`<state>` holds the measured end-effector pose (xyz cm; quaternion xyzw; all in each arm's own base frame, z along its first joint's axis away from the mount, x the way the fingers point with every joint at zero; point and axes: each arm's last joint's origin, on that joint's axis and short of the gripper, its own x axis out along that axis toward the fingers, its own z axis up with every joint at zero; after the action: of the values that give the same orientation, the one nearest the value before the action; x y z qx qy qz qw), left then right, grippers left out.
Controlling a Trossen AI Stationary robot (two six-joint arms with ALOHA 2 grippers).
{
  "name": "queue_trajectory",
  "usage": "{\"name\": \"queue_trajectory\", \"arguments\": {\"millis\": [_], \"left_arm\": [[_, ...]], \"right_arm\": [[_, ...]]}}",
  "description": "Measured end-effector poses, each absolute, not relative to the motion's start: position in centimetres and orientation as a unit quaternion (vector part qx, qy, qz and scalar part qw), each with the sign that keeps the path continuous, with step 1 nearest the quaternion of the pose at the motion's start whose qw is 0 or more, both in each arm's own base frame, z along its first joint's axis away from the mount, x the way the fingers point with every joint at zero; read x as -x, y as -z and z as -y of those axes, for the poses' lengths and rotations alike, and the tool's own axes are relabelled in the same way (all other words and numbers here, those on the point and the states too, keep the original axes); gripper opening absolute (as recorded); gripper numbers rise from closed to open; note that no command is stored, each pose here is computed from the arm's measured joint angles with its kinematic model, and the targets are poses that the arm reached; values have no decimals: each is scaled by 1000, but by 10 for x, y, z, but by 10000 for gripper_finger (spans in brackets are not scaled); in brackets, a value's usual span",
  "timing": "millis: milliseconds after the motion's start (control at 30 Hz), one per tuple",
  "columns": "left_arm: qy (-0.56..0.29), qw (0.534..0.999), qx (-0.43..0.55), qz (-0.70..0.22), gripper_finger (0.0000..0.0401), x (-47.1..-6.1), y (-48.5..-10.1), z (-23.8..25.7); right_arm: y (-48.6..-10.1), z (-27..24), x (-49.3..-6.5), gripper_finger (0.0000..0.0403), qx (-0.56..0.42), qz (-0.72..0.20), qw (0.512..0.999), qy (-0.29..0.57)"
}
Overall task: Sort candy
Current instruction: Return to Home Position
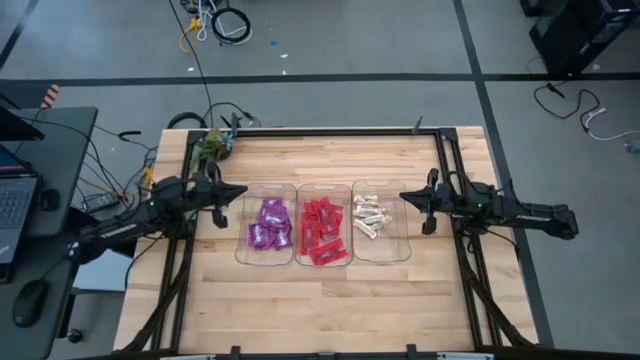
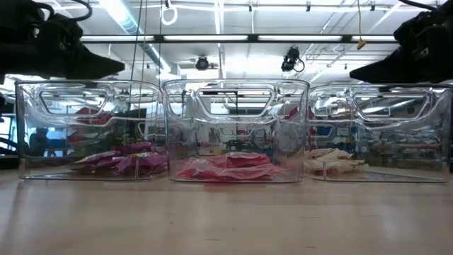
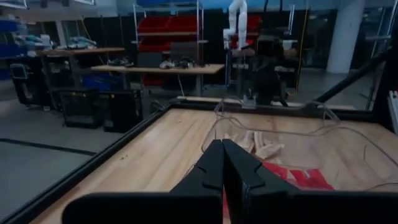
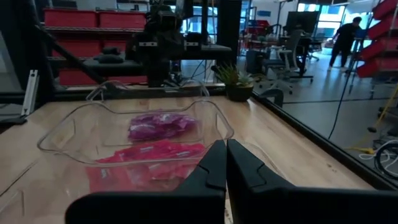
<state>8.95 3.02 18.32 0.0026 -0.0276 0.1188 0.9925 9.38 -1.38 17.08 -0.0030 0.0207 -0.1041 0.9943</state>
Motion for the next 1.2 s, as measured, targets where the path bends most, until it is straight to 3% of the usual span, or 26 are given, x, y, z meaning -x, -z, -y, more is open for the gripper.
{"name": "queue_trajectory", "arguments": {"millis": [1200], "left_arm": [[-126, 992, -5, 15, 7, -92, -169, -31]], "right_arm": [[-170, 13, -94, 1, 21, -28, 994, 108]]}}
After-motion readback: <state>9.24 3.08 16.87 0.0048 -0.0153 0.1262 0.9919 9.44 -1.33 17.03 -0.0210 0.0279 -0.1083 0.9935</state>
